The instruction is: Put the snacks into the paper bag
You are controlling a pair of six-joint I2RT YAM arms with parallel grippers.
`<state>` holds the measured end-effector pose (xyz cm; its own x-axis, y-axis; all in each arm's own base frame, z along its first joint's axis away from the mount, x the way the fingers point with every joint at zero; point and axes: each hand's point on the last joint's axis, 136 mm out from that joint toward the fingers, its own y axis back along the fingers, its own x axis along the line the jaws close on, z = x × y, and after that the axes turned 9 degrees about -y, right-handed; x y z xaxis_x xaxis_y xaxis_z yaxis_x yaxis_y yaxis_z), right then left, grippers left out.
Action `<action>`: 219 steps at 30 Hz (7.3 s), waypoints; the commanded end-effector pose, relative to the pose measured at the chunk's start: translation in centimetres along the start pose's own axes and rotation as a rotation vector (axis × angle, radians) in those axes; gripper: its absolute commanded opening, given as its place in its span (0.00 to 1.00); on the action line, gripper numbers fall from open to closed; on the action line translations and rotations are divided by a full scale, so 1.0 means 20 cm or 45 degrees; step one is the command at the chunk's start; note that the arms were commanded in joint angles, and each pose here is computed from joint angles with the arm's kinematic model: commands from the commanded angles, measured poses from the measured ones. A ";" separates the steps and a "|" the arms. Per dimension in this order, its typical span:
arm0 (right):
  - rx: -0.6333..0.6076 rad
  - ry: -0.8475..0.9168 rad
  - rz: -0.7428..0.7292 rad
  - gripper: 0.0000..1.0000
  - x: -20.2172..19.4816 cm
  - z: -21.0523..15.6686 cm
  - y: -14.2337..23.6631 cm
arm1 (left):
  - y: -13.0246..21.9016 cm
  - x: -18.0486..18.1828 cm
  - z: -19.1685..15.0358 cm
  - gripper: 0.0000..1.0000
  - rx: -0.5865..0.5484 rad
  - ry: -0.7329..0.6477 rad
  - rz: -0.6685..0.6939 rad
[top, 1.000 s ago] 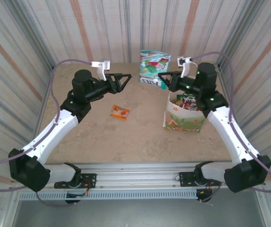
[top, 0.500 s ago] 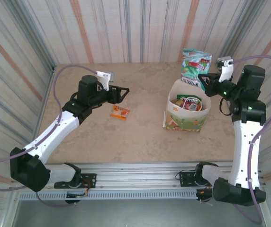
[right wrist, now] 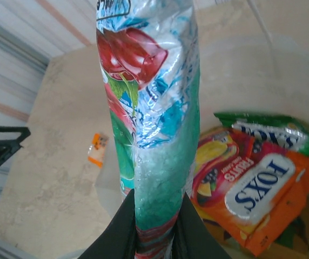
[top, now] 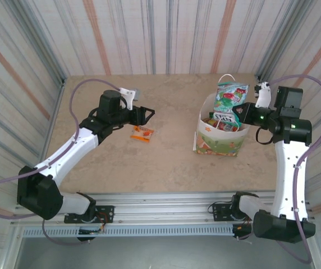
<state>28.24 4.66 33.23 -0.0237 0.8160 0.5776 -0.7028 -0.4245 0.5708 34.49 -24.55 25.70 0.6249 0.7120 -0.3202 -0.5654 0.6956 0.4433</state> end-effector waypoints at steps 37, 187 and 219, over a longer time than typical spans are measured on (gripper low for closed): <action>0.190 -0.208 -0.326 0.47 -0.16 -0.08 -0.10 | 0.03 0.00 0.05 0.71 0.004 -0.046 0.026; 0.123 0.385 0.385 0.03 0.83 -0.12 -0.33 | 0.19 -0.14 0.21 0.73 -0.007 -0.391 -0.267; -0.022 -0.052 -0.189 0.53 0.11 0.19 -0.04 | -0.24 -0.33 0.26 0.71 0.242 -0.082 -0.061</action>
<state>32.19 4.11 36.45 0.0975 0.8386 0.5360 -0.7424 -0.2974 0.6004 35.07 -34.05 30.80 0.7688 0.5841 -0.2605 -0.3892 0.7504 0.5342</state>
